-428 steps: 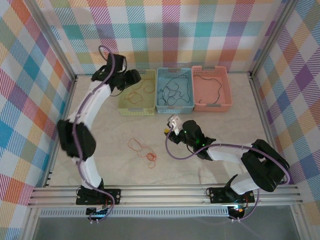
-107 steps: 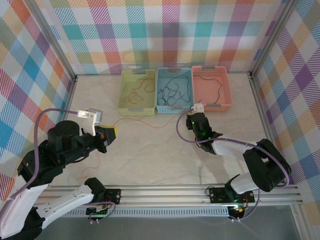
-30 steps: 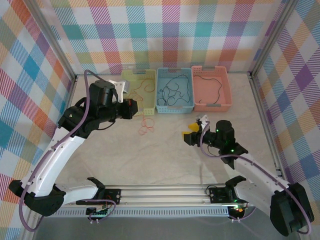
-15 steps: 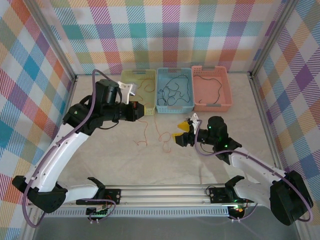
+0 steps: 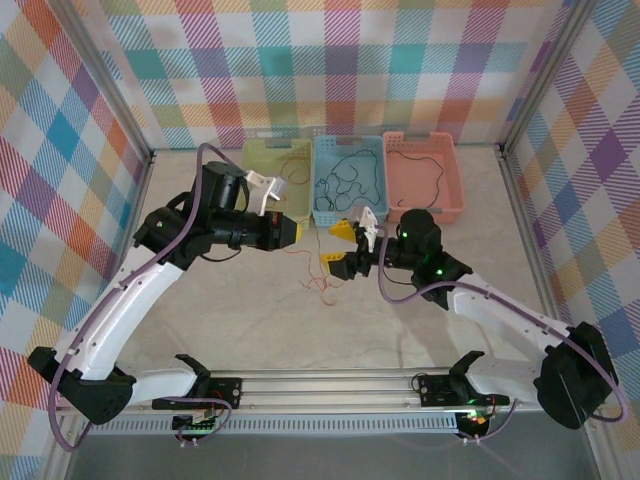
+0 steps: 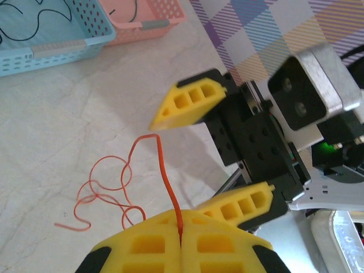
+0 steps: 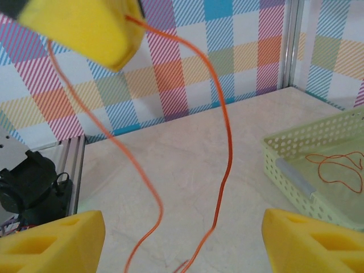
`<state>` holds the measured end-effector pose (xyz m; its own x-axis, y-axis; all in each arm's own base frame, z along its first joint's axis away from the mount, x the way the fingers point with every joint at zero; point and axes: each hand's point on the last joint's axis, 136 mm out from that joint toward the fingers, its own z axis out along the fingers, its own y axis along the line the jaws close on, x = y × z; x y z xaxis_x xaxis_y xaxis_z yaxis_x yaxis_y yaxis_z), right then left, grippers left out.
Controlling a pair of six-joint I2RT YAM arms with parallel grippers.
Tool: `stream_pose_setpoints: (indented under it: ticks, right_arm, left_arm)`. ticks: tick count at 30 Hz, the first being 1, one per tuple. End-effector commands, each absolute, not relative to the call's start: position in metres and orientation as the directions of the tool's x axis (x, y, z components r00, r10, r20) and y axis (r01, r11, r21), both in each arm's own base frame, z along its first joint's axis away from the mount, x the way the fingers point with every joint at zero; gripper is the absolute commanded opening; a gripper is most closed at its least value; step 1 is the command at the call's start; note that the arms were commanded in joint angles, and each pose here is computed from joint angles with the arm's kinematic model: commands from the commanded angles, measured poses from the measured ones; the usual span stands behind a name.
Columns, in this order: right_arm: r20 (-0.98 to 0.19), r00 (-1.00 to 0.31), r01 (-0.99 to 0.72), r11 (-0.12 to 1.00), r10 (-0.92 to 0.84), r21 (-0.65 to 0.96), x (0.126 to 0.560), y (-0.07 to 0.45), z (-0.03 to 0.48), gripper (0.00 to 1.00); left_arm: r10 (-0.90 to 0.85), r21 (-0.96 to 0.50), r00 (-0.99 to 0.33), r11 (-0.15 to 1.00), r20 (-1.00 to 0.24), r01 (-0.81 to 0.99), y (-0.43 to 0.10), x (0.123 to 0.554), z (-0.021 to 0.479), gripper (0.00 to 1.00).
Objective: Untangle the cables
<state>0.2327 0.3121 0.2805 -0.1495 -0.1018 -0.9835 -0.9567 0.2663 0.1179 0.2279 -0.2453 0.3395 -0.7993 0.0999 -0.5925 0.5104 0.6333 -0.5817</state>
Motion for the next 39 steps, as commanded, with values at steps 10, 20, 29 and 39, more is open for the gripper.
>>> stream_pose_setpoints:
  ticks: [10,20,29,39]
  right_arm:
    - [-0.981,-0.140,-0.965,0.242,-0.136,0.104,0.259,0.353,0.294,0.42]
    - [-0.998,-0.062,-0.911,0.408,0.000,0.056,0.269,0.327,0.360,0.00]
    - [-0.991,-0.126,-0.902,0.409,0.054,0.137,0.259,0.318,0.398,0.00]
    - [-0.978,-0.201,-0.870,0.450,0.049,0.202,0.265,0.313,0.401,0.00]
  left_arm:
    - [0.141,-0.599,-0.789,0.576,-0.598,0.556,-0.247,0.211,0.337,0.00]
    - [0.117,-0.610,-0.794,0.577,-0.597,0.544,-0.238,0.199,0.322,0.00]
    - [0.015,-0.630,-0.741,0.517,-0.671,0.580,-0.239,0.198,0.332,0.35]
    - [-0.051,-0.587,-0.674,0.542,-0.737,0.602,-0.233,0.205,0.315,0.60]
